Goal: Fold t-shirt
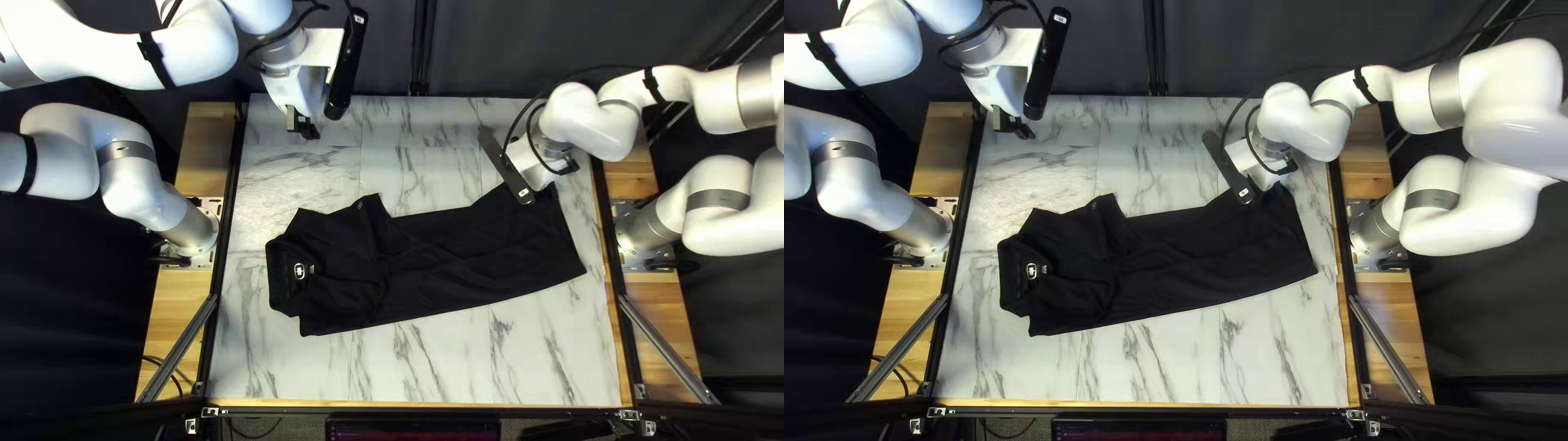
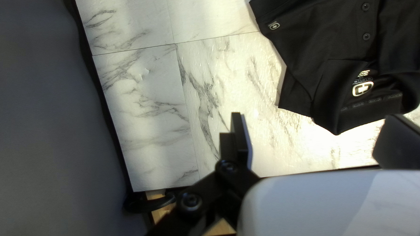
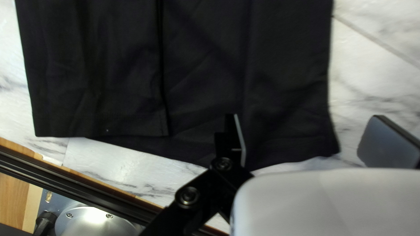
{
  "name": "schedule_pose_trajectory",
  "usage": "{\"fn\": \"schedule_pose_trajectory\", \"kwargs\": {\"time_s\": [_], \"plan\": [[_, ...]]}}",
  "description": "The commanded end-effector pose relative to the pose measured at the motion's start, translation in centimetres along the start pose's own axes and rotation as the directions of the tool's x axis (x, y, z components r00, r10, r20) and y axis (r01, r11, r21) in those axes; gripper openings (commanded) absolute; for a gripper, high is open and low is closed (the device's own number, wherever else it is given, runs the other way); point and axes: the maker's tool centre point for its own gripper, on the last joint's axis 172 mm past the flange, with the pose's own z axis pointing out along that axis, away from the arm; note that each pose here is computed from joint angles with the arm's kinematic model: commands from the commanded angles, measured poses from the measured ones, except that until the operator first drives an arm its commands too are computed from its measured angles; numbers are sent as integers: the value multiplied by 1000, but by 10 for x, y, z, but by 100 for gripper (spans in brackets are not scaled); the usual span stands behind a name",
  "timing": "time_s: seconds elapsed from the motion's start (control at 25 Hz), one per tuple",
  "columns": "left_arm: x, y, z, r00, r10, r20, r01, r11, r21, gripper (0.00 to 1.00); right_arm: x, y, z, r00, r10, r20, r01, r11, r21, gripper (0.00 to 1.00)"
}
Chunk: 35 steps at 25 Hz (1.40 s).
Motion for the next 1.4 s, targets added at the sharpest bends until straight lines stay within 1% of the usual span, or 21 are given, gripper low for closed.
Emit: {"fn": "schedule_pose_trajectory", "kwargs": {"time_s": [0.04,0.2,0.32,0.44,0.52,0.6,0.8,0.92,0.96,1.04,1.16,1.24,1.32,1.4], "plan": [[0,0,0,1000,0,0,0,1000,0,100,-2,3,2,1000,-2,-1,2,1000,-6,100],[0,0,0,1000,0,0,0,1000,0,100,-4,16,2,1000,2,4,-2,1000,-29,100],[0,0,0,1000,0,0,0,1000,0,100,-5,23,3,1000,9,7,-8,999,-38,100],[0,0,0,1000,0,0,0,1000,0,100,-5,27,6,1000,12,9,-11,999,-43,96],[0,0,0,1000,0,0,0,1000,0,100,-5,29,11,1000,9,6,-8,999,-48,98],[0,0,0,1000,0,0,0,1000,0,100,-6,29,13,1000,6,2,-6,999,-52,97],[0,0,0,1000,0,0,0,1000,0,100,-7,32,18,1000,5,-3,-5,998,-57,90],[0,0,0,1000,0,0,0,1000,0,100,-8,35,20,1000,6,-6,-6,998,-57,79],[0,0,0,1000,0,0,0,1000,0,100,-8,35,20,1000,6,-6,-6,998,-57,79],[0,0,0,1000,0,0,0,1000,0,100,-8,36,21,1000,5,-7,-5,998,-57,63],[0,0,0,1000,0,0,0,1000,0,100,-10,38,23,1000,5,-5,-5,998,-55,45],[0,0,0,1000,0,0,0,1000,0,100,-11,38,25,1000,6,-5,-6,999,-53,9],[0,0,0,1000,0,0,0,1000,0,100,-11,39,27,1000,5,-4,-5,999,-49,0],[0,0,0,1000,0,0,0,1000,0,100,-11,39,28,1000,4,-4,-4,999,-46,0]]}}
